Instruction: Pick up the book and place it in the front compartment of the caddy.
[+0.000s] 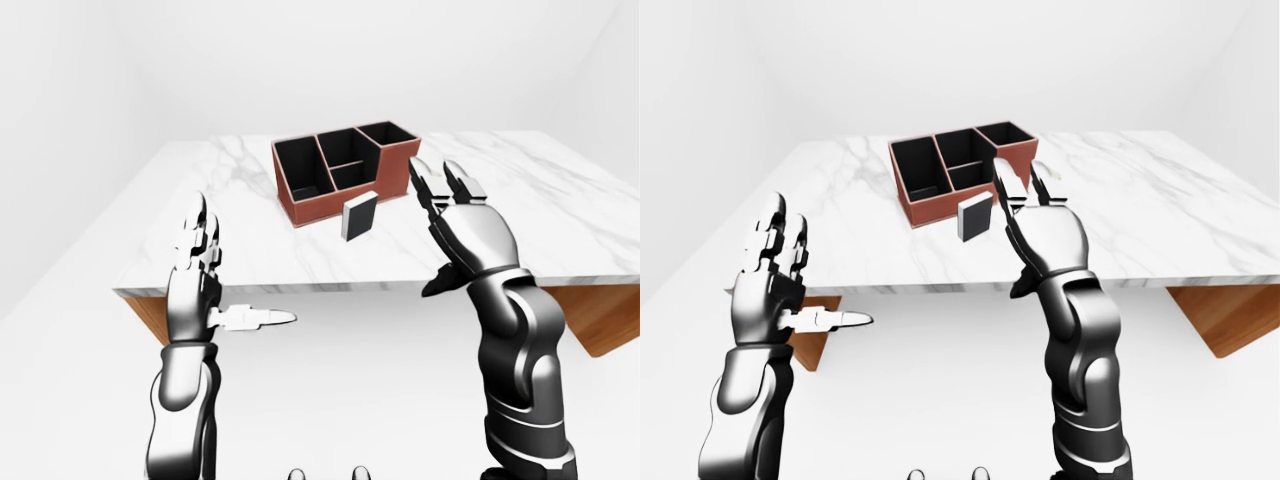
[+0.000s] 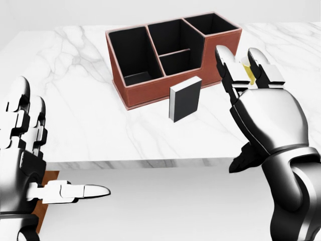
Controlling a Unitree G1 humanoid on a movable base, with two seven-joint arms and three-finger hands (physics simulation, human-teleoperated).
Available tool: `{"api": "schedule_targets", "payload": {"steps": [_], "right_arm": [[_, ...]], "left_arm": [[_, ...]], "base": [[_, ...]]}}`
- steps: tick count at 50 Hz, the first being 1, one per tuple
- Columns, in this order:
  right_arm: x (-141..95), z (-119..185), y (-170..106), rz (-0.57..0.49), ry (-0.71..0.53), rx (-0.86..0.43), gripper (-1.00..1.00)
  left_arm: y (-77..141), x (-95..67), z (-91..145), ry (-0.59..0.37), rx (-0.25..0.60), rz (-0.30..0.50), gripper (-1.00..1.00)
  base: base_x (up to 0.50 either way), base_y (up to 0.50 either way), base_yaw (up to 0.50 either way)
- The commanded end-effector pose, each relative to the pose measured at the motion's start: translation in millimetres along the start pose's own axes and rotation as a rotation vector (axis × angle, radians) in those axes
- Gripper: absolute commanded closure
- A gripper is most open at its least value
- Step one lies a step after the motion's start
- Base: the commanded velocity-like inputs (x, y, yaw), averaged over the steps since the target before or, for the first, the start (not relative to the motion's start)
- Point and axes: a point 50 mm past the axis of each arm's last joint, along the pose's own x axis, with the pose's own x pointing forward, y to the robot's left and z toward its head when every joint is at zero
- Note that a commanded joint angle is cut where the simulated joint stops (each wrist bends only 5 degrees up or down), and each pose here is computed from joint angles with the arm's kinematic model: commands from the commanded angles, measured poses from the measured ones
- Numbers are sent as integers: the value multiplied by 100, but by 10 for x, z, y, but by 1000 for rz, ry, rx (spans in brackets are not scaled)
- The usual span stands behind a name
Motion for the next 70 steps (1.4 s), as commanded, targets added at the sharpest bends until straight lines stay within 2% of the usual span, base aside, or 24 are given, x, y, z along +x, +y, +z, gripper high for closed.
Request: {"api": "schedule_targets", "payload": {"steps": [1, 15, 48, 70], "right_arm": [[-20, 98, -167, -15, -14, -34, -100], [-94, 289, -258, -37, -67, -26, -100], [-93, 283, -193, -24, -68, -34, -100], [-99, 304, -96, -2, -79, -39, -100]], "left_arm": [[43, 46, 93, -48, 1, 20, -100], [82, 35, 181, -85, -6, 29, -100], [82, 32, 215, -100, -6, 27, -100], [83, 24, 133, -62, -6, 25, -100]], "base": [[16, 0, 0], [16, 0, 0], [16, 0, 0], [16, 0, 0]]}}
